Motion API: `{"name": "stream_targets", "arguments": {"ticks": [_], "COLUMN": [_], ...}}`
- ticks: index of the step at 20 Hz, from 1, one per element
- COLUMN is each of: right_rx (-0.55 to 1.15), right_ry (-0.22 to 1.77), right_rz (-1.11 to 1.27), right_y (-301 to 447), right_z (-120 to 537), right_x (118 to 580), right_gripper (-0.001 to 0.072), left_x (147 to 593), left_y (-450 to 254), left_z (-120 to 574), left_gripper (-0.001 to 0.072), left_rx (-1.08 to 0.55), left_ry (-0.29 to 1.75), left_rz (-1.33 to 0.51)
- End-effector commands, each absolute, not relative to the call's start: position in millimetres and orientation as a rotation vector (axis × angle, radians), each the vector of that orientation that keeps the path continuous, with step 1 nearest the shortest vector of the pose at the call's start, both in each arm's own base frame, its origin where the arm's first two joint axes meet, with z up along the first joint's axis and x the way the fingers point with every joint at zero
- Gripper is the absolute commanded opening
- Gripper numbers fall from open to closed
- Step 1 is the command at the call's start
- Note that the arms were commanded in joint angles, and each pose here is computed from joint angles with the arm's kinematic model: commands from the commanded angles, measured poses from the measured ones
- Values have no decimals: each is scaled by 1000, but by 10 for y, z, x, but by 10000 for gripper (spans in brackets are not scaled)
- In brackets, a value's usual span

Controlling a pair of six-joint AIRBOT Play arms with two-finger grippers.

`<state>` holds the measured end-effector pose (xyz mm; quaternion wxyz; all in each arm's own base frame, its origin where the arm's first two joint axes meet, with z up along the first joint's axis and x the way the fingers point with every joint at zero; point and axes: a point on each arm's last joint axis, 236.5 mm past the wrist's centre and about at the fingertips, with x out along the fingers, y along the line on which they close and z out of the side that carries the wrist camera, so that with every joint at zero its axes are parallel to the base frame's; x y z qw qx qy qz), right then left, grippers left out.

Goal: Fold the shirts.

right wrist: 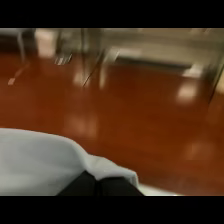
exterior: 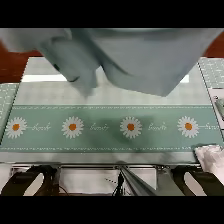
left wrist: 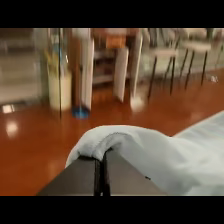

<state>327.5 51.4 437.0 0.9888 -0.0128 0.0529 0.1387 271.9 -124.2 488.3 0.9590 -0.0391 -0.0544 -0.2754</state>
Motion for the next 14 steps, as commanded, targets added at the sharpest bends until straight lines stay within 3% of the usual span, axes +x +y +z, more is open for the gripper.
{"name": "stream_targets", "arguments": {"ticks": [1,3,10,14], "right_rx": [-75,-69,-77,-76], "right_ry": [-39,-25,129,486], "right_rz": [171,133,119,-5], "right_y": [352,286,282,-101], "right_z": [4863,4846,4490,3688], "right_x": [2743,2580,2217,2457], "right_gripper": [23,23,23,22], "left_x": [2127,2019,1796,2087], "left_y": [-1246,-1284,-1328,-1045], "left_z": [5352,5166,4436,3786], "left_gripper": [31,31,31,31], "left_rx": [-22,34,-67,-84], "left_ry": [-249,-179,180,462], "left_rz": [-565,-574,-594,-455]}}
